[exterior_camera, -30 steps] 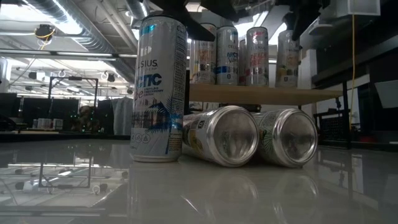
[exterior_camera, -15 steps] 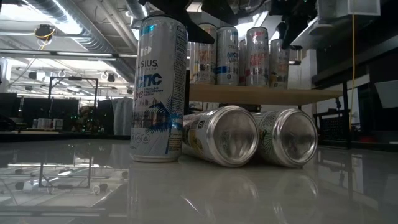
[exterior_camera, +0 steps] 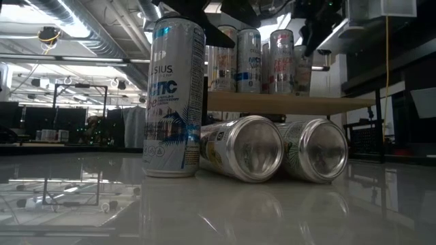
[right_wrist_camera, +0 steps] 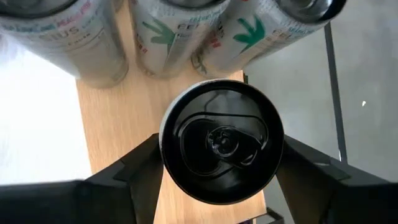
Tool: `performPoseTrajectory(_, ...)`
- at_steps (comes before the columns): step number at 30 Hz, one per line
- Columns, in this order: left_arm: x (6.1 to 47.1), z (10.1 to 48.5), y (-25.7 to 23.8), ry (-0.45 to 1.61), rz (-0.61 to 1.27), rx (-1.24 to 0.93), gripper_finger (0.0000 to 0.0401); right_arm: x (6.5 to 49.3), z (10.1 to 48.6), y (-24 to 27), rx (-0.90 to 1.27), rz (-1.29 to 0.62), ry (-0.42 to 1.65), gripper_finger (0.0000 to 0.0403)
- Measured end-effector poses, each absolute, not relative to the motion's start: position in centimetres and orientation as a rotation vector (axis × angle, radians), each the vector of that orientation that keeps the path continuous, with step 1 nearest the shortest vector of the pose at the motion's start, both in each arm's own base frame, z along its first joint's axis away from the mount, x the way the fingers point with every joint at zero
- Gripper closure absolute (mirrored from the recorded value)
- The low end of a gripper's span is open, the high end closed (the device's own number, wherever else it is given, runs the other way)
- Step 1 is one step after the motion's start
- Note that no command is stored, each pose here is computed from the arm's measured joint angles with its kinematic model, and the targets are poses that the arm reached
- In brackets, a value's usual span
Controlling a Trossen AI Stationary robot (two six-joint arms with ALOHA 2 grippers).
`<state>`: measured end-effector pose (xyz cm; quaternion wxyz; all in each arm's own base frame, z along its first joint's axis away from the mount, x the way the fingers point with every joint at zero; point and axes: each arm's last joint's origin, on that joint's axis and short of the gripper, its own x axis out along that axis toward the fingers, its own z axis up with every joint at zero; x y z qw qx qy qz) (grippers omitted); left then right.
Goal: Place canned beverage on shelf
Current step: Put the orange soda can on the shelf
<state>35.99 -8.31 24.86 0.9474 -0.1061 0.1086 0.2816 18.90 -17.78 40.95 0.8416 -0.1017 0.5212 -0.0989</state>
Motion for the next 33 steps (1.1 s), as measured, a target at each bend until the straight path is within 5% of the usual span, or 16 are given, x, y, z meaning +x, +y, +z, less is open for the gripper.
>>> performPoseTrajectory(33,35.99,24.86,-8.32,0.221,0.573,-0.217,0.0095,18.85,41.00,-17.69,-0.208,-0.202,1.098,0.0148)
